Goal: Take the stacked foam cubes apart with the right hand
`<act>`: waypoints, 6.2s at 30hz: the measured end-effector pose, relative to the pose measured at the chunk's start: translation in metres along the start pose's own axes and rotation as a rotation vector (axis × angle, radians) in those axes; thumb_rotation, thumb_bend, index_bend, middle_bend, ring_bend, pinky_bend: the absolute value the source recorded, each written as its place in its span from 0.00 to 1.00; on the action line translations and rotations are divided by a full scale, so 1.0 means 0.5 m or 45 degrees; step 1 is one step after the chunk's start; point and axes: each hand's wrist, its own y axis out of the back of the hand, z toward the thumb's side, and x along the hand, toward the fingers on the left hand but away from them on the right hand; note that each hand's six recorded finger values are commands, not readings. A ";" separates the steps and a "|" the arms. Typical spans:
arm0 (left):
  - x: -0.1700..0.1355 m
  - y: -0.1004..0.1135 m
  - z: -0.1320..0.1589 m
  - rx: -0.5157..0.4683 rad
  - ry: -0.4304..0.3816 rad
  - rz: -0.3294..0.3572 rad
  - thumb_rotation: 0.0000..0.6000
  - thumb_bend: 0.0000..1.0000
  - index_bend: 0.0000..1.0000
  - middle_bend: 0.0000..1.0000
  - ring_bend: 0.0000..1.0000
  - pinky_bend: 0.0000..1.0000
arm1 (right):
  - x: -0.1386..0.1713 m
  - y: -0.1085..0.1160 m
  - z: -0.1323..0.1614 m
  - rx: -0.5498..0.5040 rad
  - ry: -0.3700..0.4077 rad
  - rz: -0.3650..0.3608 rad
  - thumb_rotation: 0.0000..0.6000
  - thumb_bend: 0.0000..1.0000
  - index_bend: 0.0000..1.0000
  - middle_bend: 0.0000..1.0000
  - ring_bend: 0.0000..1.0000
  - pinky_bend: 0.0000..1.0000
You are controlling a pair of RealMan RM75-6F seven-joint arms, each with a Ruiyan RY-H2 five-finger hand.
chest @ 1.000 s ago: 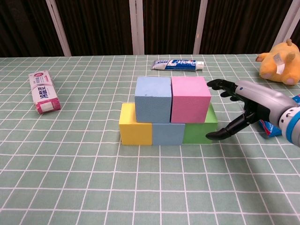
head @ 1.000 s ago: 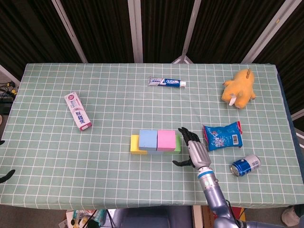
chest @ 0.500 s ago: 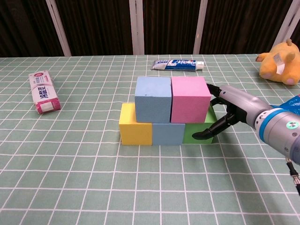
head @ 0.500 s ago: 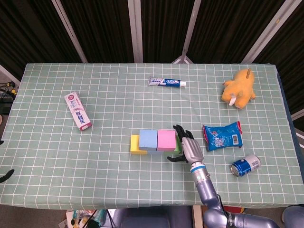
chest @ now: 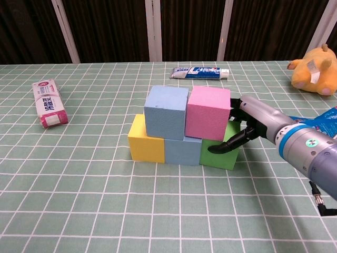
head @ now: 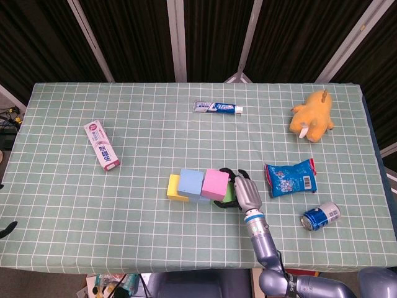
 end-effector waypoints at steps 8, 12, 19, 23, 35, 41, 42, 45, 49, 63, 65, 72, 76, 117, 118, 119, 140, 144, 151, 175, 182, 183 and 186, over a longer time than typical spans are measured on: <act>0.000 -0.001 0.000 0.004 -0.001 -0.001 1.00 0.13 0.24 0.00 0.00 0.00 | 0.000 0.013 0.001 0.006 0.027 -0.030 1.00 0.32 0.28 0.48 0.60 0.22; -0.001 -0.004 0.002 0.007 -0.001 -0.008 1.00 0.13 0.24 0.00 0.00 0.00 | -0.001 0.024 0.030 0.013 0.069 -0.048 1.00 0.32 0.28 0.48 0.60 0.22; -0.008 0.013 -0.006 -0.028 0.001 0.020 1.00 0.13 0.24 0.00 0.00 0.00 | -0.047 0.064 0.118 0.148 0.128 -0.113 1.00 0.32 0.28 0.48 0.60 0.22; -0.006 0.017 -0.014 -0.033 0.009 0.020 1.00 0.13 0.25 0.00 0.00 0.00 | -0.074 0.095 0.128 0.143 0.074 -0.142 1.00 0.32 0.28 0.48 0.60 0.22; -0.008 0.005 0.000 -0.010 -0.017 0.003 1.00 0.13 0.25 0.00 0.00 0.00 | -0.101 0.219 0.058 0.530 0.016 -0.494 1.00 0.32 0.28 0.48 0.60 0.22; -0.009 0.002 0.005 -0.005 -0.025 -0.001 1.00 0.13 0.25 0.00 0.00 0.00 | -0.103 0.279 0.028 0.666 -0.024 -0.632 1.00 0.32 0.28 0.48 0.60 0.22; -0.010 0.002 0.006 -0.005 -0.026 -0.003 1.00 0.13 0.25 0.00 0.00 0.00 | -0.103 0.282 0.027 0.654 -0.026 -0.633 1.00 0.32 0.28 0.48 0.60 0.22; -0.011 0.001 0.006 -0.006 -0.028 -0.004 1.00 0.13 0.25 0.00 0.00 0.00 | -0.103 0.283 0.026 0.563 -0.029 -0.615 1.00 0.32 0.28 0.48 0.60 0.22; -0.012 0.002 0.006 -0.009 -0.028 -0.004 1.00 0.13 0.25 0.00 0.00 0.00 | -0.110 0.279 0.024 0.367 -0.041 -0.566 1.00 0.32 0.28 0.48 0.60 0.22; -0.011 0.009 -0.003 -0.017 -0.014 0.006 1.00 0.13 0.25 0.00 0.00 0.00 | -0.153 0.272 -0.035 0.274 -0.086 -0.431 1.00 0.16 0.00 0.00 0.01 0.00; -0.011 0.009 -0.004 -0.017 -0.009 0.007 1.00 0.13 0.25 0.00 0.00 0.00 | -0.154 0.277 -0.048 0.322 -0.102 -0.421 1.00 0.13 0.00 0.00 0.00 0.00; -0.009 0.004 -0.003 -0.008 -0.007 -0.005 1.00 0.13 0.25 0.00 0.00 0.00 | -0.126 0.273 -0.045 0.304 -0.077 -0.330 1.00 0.12 0.00 0.00 0.01 0.00; -0.010 0.002 -0.001 -0.003 -0.008 -0.009 1.00 0.13 0.25 0.00 0.00 0.00 | -0.085 0.254 -0.034 0.232 -0.039 -0.222 1.00 0.12 0.00 0.00 0.04 0.00; -0.013 0.012 -0.010 -0.021 0.000 0.005 1.00 0.13 0.25 0.00 0.00 0.00 | 0.014 0.017 -0.023 -0.019 0.086 0.210 1.00 0.12 0.00 0.09 0.25 0.01; -0.013 0.012 -0.010 -0.021 -0.001 0.004 1.00 0.13 0.25 0.00 0.00 0.00 | 0.009 0.015 -0.021 -0.020 0.085 0.211 1.00 0.12 0.00 0.09 0.24 0.01; -0.013 0.011 -0.009 -0.020 -0.001 0.003 1.00 0.13 0.25 0.00 0.00 0.00 | 0.003 0.014 -0.018 -0.014 0.088 0.212 1.00 0.12 0.00 0.09 0.24 0.01; -0.012 0.015 -0.016 -0.029 0.022 0.005 1.00 0.13 0.25 0.00 0.00 0.00 | -0.059 -0.014 0.053 -0.012 0.117 0.276 1.00 0.12 0.00 0.09 0.20 0.01; -0.010 0.014 -0.019 -0.029 0.029 -0.002 1.00 0.13 0.25 0.00 0.00 0.00 | -0.065 -0.026 0.064 -0.034 0.117 0.281 1.00 0.12 0.00 0.09 0.20 0.01; -0.007 0.006 -0.014 -0.015 0.023 -0.019 1.00 0.13 0.25 0.00 0.00 0.00 | -0.077 -0.040 0.089 -0.058 0.142 0.275 1.00 0.12 0.05 0.09 0.20 0.01; 0.008 -0.004 -0.017 0.003 0.053 -0.027 1.00 0.13 0.25 0.00 0.00 0.00 | -0.110 -0.057 0.104 -0.113 0.137 0.135 1.00 0.18 0.48 0.52 0.64 0.25; 0.009 -0.003 -0.017 -0.001 0.050 -0.029 1.00 0.13 0.25 0.00 0.00 0.00 | -0.113 -0.020 0.105 -0.141 0.148 0.050 1.00 0.18 0.48 0.52 0.64 0.25; 0.008 -0.003 -0.018 -0.002 0.050 -0.028 1.00 0.13 0.25 0.00 0.00 0.00 | -0.113 -0.011 0.105 -0.143 0.150 0.037 1.00 0.18 0.48 0.52 0.64 0.25; 0.008 -0.002 -0.019 -0.005 0.052 -0.027 1.00 0.13 0.25 0.00 0.00 0.00 | -0.117 0.027 0.103 -0.145 0.154 -0.026 1.00 0.18 0.48 0.52 0.64 0.25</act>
